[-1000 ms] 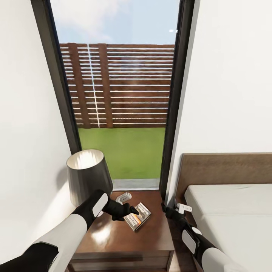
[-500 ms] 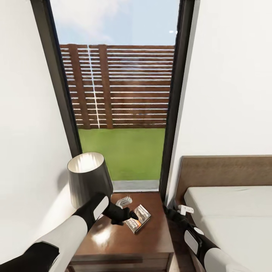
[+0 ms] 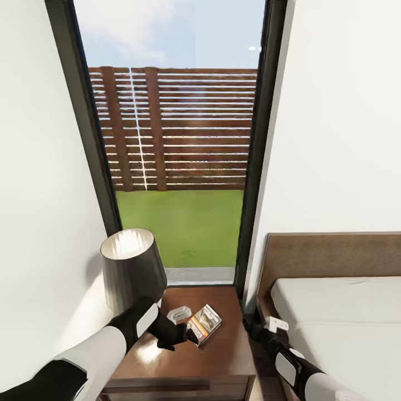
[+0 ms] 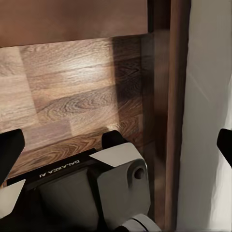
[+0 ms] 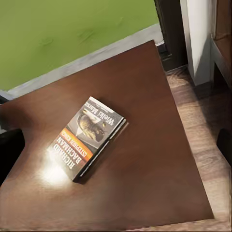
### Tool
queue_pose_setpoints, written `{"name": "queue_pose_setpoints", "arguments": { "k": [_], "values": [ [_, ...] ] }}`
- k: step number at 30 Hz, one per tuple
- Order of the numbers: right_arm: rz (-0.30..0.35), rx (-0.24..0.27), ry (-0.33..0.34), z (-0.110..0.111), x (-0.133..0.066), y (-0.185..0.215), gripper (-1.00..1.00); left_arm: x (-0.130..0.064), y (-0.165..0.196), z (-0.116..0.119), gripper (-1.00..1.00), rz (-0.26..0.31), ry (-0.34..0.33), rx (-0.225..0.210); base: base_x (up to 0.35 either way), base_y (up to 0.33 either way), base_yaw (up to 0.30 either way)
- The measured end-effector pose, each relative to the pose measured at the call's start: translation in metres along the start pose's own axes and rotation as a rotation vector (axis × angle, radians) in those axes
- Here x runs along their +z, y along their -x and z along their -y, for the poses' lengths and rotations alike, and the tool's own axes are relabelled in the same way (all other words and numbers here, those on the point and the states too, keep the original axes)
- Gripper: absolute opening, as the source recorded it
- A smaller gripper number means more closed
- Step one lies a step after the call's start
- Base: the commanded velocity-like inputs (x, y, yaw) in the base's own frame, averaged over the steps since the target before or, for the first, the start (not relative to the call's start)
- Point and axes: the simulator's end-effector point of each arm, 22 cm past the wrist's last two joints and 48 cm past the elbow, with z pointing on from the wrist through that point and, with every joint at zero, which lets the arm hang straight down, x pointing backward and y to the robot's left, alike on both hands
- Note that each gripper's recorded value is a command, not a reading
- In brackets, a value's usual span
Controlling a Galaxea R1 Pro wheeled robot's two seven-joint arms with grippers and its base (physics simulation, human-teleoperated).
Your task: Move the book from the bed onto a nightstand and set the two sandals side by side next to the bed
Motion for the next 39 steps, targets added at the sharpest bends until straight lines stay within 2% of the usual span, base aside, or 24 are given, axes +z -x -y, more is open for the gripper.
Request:
{"name": "queue_pose_setpoints", "arguments": {
  "k": [4,10,13,20,21,23,39],
  "values": [
    [-0.062,0.013,-0.024,0.013,-0.009,-0.018,1.0,0.004,-0.007,-0.01,1.0,0.005,0.041,0.034,0.0,0.0,0.0],
    [-0.144,0.028,-0.067,0.037,-0.028,-0.044,1.0,0.007,-0.011,-0.033,1.0,0.045,0.117,0.111,0.0,0.0,0.0],
    [-0.158,0.03,-0.077,0.041,-0.033,-0.045,1.0,0.005,-0.01,-0.041,1.0,0.072,0.126,0.129,0.0,0.0,0.0],
    [-0.173,0.032,-0.087,0.043,-0.043,-0.045,1.0,0.002,-0.01,-0.049,1.0,0.143,0.103,0.172,0.0,0.0,0.0],
    [-0.18,0.033,-0.088,0.044,-0.045,-0.049,1.0,0.004,-0.015,-0.056,1.0,0.149,0.116,0.207,0.0,0.0,0.0],
    [-0.185,0.033,-0.088,0.042,-0.048,-0.049,1.0,0.004,-0.02,-0.06,1.0,0.145,0.123,0.223,0.0,0.0,0.0],
    [-0.207,0.039,-0.084,0.031,-0.066,-0.05,1.0,-0.002,-0.048,-0.065,1.0,0.132,0.133,0.236,0.0,0.0,0.0]
  ]
}}
